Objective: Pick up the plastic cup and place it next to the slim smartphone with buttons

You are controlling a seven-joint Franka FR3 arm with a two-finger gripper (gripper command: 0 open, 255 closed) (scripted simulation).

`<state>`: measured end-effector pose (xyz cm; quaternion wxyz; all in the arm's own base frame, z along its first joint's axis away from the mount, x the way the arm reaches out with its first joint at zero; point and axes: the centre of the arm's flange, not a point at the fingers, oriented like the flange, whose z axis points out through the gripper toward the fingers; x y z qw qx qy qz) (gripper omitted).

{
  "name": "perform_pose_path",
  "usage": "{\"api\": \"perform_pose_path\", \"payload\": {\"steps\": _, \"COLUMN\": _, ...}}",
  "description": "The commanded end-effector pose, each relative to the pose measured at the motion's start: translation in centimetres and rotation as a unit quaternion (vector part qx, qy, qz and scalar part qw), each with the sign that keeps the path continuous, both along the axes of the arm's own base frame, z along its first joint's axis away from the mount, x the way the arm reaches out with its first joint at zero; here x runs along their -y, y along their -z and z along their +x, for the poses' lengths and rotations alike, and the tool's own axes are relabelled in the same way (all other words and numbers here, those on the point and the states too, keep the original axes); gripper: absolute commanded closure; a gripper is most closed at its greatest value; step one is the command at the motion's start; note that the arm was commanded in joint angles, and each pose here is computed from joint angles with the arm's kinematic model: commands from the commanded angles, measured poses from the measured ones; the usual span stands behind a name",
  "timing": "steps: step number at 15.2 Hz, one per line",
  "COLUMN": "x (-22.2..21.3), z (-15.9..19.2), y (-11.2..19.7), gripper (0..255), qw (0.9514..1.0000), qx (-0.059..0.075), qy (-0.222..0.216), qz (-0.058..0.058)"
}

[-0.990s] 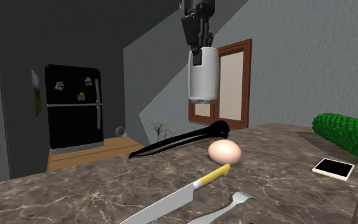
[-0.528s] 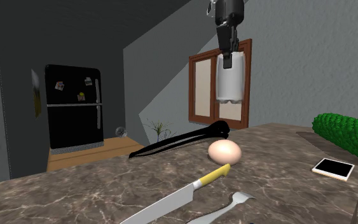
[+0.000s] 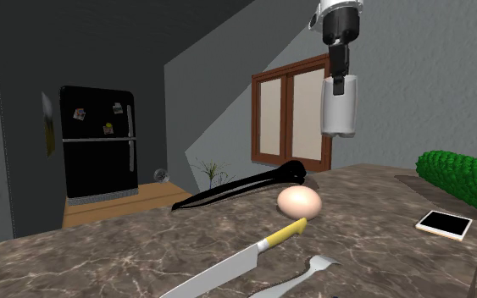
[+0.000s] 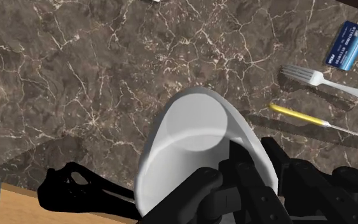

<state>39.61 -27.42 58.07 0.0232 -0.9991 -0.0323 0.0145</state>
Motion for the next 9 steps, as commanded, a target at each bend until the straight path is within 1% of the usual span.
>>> {"api": "perform_pose_path", "payload": {"steps": 1, "x": 2.5, "z": -1.3, "y": -0.1, "gripper": 255, "qw": 1.0, "qx": 0.0, "qy": -0.001, "qz": 0.0}}
{"api": "perform_pose_path", "payload": {"steps": 9, "x": 11.8, "z": -6.2, "y": -0.1, "gripper": 255, "qw": 1.0, "qx": 0.0, "qy": -0.001, "qz": 0.0}}
